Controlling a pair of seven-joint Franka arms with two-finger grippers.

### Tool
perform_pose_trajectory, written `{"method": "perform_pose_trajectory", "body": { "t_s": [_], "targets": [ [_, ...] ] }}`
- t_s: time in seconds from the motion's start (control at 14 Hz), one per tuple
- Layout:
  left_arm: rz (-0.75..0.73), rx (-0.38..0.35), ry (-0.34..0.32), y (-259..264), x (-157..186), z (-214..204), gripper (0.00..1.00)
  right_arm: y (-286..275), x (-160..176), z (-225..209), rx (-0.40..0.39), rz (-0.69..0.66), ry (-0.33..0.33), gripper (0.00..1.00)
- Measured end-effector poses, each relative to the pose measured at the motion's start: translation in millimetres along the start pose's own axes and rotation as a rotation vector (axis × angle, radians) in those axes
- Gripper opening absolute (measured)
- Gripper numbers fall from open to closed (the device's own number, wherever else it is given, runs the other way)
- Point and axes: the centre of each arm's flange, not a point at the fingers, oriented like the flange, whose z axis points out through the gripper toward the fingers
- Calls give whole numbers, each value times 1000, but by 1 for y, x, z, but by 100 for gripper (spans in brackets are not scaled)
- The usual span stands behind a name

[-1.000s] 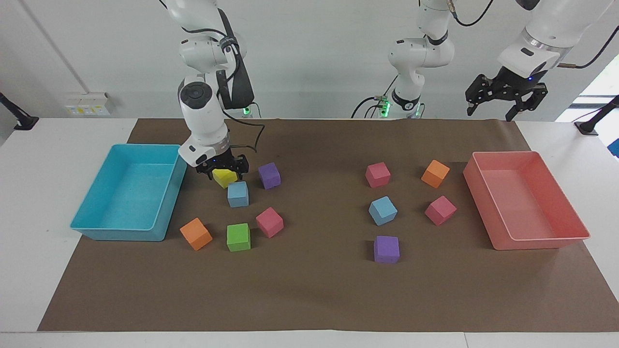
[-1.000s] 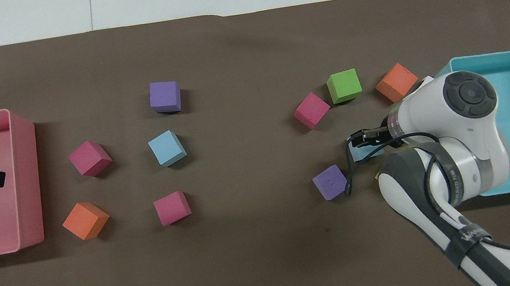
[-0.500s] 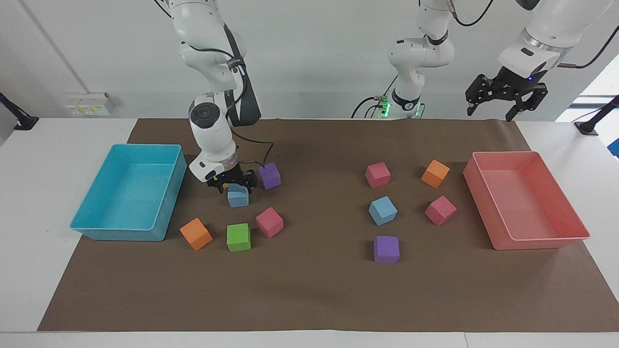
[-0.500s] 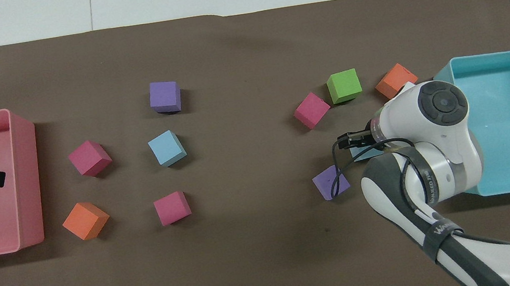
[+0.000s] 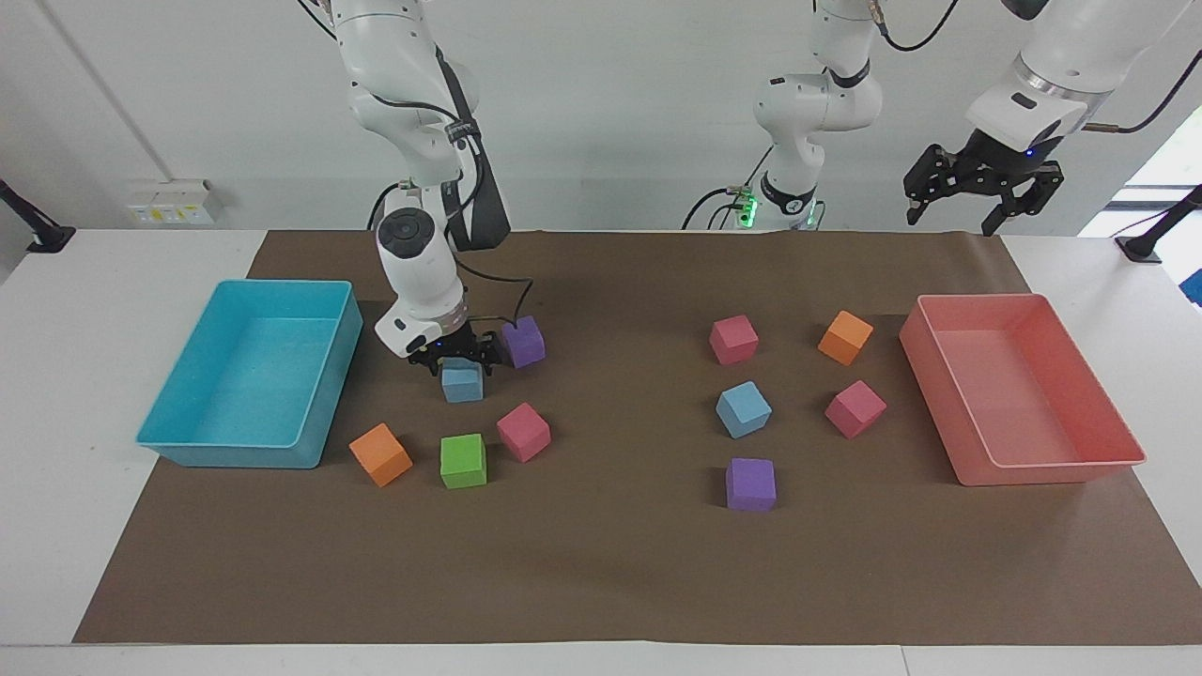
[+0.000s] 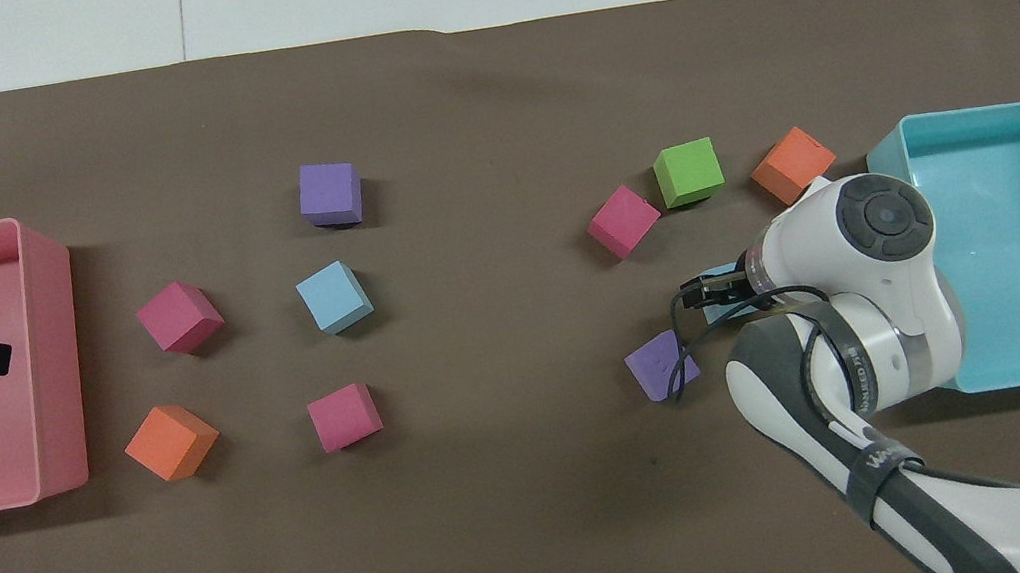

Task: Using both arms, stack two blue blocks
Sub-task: 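Reach the right gripper down over the light-blue cube near the blue bin, then close the right gripper on the light-blue cube and lift it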

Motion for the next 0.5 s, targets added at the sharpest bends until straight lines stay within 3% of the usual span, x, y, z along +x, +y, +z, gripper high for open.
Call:
{"method": "perform_pose_trajectory", "body": {
  "t_s": [0.43,0.5],
  "targets": [
    [-6,0,0,-3,-1,0,100,7,-3,6,-1,10,-1,100],
    [-8,0,0,-4,-1,0,100,7,-3,6,-1,10,-1,90]
  ]
}}
